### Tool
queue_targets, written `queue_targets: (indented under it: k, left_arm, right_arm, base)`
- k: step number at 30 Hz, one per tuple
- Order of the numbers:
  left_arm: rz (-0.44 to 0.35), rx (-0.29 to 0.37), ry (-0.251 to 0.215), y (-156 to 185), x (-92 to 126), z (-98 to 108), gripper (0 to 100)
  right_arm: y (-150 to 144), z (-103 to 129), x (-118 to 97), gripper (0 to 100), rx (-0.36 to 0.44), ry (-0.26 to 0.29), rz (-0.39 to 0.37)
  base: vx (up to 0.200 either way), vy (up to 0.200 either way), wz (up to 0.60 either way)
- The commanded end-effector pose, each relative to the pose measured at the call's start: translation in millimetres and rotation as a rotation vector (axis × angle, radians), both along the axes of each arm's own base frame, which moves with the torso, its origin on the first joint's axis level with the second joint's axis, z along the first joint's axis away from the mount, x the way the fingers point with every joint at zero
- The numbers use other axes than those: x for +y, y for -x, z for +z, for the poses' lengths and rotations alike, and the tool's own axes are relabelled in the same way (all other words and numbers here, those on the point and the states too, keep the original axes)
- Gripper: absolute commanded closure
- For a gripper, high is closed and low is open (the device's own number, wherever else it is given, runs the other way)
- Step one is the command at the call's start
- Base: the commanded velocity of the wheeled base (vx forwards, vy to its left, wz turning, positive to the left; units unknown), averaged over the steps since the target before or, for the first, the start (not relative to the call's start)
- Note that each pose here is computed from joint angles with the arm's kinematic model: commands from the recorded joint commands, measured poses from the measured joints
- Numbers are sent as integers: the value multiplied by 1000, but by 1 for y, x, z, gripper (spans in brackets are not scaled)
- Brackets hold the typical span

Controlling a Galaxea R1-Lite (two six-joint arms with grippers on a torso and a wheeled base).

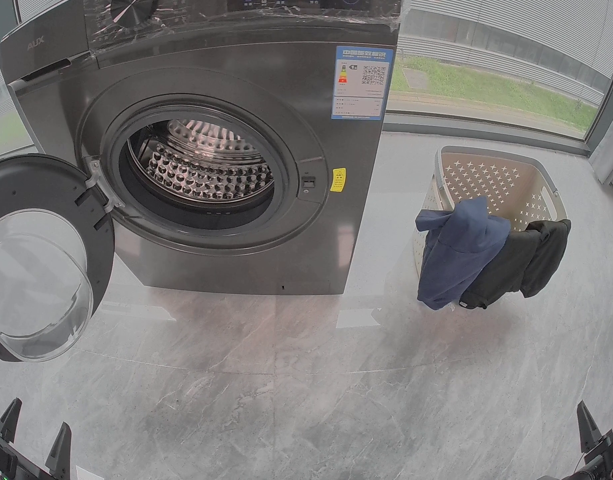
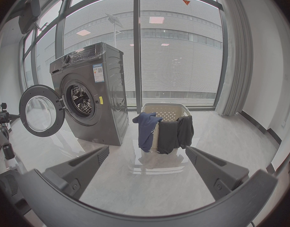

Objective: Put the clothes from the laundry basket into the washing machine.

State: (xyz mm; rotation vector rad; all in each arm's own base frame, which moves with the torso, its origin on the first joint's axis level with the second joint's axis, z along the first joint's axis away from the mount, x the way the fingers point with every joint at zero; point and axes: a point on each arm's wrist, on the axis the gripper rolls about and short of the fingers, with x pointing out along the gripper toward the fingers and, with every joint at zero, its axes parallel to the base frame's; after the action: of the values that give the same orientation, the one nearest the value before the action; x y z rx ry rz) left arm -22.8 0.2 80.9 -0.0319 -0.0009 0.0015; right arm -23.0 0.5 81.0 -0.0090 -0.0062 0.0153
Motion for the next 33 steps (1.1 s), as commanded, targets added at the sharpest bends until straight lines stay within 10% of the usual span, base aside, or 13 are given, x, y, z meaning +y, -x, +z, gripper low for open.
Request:
queue_targets:
  k: [1,33]
  left_arm:
    - [0,4,0,0,0,-5,0]
    - [2,4,-1,0,0,-5,0]
  right_arm:
    - [0,-5,0,0,2,0,0]
    - [0,-5,0,0,2,0,0]
  base:
    - [0,0,0]
    - [0,-188,0]
